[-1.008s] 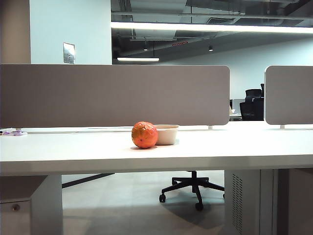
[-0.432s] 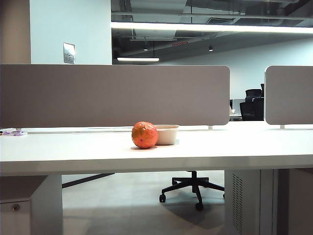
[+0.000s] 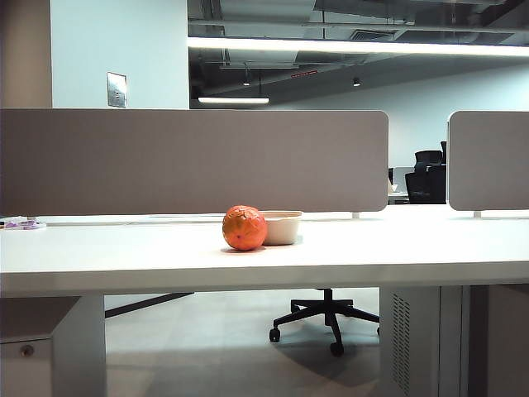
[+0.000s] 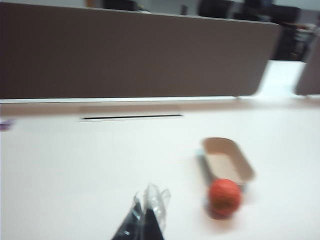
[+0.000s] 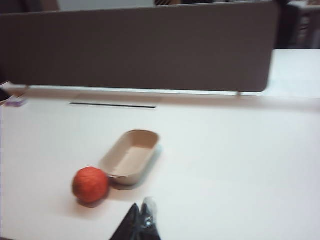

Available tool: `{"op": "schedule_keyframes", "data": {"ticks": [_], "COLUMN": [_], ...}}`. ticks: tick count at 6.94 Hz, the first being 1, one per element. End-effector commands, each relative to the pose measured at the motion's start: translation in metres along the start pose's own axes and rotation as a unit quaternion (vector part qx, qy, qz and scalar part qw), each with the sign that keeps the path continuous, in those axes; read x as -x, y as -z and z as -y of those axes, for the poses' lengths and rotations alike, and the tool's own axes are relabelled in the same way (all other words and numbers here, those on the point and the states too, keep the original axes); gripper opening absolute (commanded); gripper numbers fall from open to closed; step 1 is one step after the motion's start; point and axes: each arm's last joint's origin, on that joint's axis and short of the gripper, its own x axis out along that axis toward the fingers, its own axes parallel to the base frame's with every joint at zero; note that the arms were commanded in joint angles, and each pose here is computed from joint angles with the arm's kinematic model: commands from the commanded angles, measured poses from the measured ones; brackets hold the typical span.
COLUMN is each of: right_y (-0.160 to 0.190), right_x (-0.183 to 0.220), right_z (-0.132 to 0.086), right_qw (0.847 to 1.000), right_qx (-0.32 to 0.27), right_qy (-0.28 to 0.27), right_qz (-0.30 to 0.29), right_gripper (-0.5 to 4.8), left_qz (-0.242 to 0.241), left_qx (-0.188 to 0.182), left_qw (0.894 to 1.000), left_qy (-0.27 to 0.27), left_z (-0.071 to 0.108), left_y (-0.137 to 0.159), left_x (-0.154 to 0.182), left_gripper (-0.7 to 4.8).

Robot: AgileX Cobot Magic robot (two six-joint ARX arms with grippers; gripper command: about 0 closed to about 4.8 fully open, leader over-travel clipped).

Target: Pick up the orange and place it into the paper lunchbox.

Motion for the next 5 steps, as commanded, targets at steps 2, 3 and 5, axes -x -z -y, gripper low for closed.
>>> {"op": "schedule_keyframes", "data": {"ticks": [2, 3, 5], "right_y": [-0.001, 0.001, 0.007], "right_x": [-0.047, -0.052, -0.062], "right_z": [-0.033, -0.038, -0.047], "right_qw": [0.996, 0.995, 0.993], "right_qx": [0.007, 0.007, 0.008], "right_qy": [-0.088, -0.099, -0.116], "right_qz": [-0.006, -0.009, -0.018], "right_gripper": [-0.01, -0.01, -0.01], "left_qz": [-0.058, -0.065, -0.075], "left_qx": [-0.006, -0.006, -0.008], "left_qw": [0.993, 0.992, 0.989], "left_qy": [0.099, 0.109, 0.13], "left_z": [0.035, 0.039, 0.048], "left_y": [-0.011, -0.011, -0.01], "left_x": [-0.029, -0.031, -0.034], "left_gripper": [-0.06, -0.06, -0.06]}}
